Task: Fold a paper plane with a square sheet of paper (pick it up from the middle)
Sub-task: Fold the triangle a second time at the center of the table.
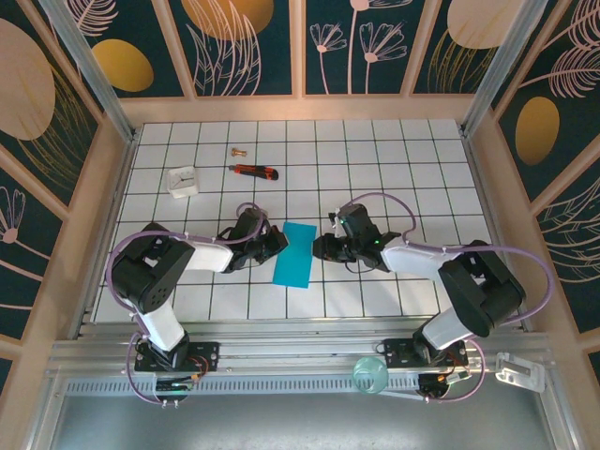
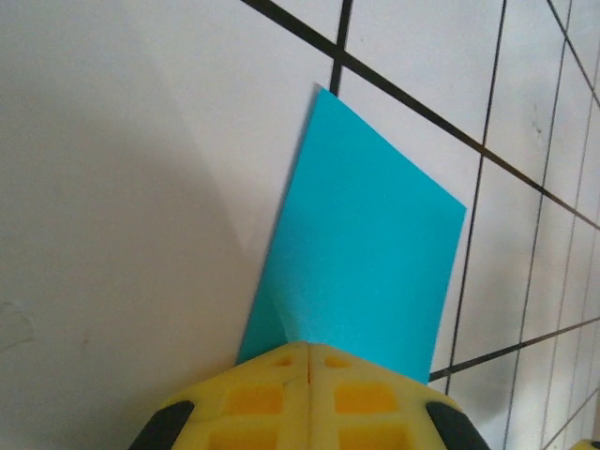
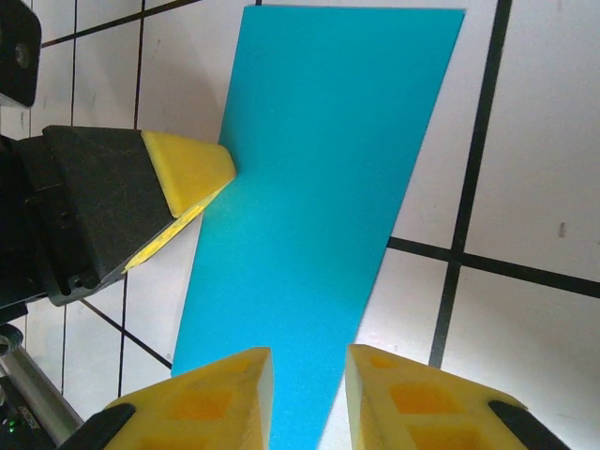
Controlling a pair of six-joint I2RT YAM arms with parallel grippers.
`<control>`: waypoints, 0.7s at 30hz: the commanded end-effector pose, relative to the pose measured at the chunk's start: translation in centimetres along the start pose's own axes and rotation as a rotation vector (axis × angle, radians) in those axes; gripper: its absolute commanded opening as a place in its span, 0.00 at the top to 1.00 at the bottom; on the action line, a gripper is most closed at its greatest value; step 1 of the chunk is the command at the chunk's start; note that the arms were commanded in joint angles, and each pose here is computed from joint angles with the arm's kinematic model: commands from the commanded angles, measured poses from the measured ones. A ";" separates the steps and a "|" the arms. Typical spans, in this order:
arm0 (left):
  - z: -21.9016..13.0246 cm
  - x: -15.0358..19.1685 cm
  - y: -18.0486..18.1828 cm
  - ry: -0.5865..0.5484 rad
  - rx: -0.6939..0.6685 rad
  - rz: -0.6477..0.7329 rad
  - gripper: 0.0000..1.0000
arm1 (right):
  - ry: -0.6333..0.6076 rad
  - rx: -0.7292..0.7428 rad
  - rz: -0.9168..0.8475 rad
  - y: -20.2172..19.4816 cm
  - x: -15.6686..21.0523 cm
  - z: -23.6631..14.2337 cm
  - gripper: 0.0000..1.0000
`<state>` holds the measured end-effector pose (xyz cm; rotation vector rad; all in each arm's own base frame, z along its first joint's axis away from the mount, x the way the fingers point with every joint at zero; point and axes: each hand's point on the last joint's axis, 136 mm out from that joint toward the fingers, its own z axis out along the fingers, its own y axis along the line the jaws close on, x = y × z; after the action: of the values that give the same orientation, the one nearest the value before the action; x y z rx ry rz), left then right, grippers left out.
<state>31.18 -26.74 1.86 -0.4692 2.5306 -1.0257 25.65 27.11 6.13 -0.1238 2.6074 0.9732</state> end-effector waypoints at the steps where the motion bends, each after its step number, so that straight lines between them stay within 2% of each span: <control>1: -1.7 -0.7 -3.8 -0.046 0.132 -0.023 0.91 | -0.013 0.013 -0.022 0.1 -0.5 -0.7 0.73; 4: -3.6 -0.4 -4.8 -0.035 0.143 0.040 0.78 | -0.008 0.012 -0.015 0.1 0.1 -1.0 0.73; 6: -4.4 -0.6 -4.0 -0.032 0.082 0.093 0.76 | -0.020 0.013 -0.009 0.1 0.2 -1.2 0.72; 9: -4.0 -1.7 -2.9 -0.011 0.028 0.138 0.82 | -0.030 -0.032 0.001 1.2 0.2 -0.5 0.71; 14: -1.7 -3.0 -3.6 0.062 0.043 0.178 0.91 | -0.004 -0.127 0.028 3.7 0.6 1.9 0.73; 17: 0.2 -2.7 -3.1 0.109 0.037 0.174 0.93 | 0.028 -0.123 0.032 3.9 1.6 3.2 0.75; 21: 0.8 -3.2 -3.5 0.111 0.030 0.189 0.93 | 0.077 -0.061 0.040 2.2 2.8 4.8 0.78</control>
<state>35.05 -27.63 4.12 -0.2363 2.5729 -1.0327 23.27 31.30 3.20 -0.1410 2.6695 1.0791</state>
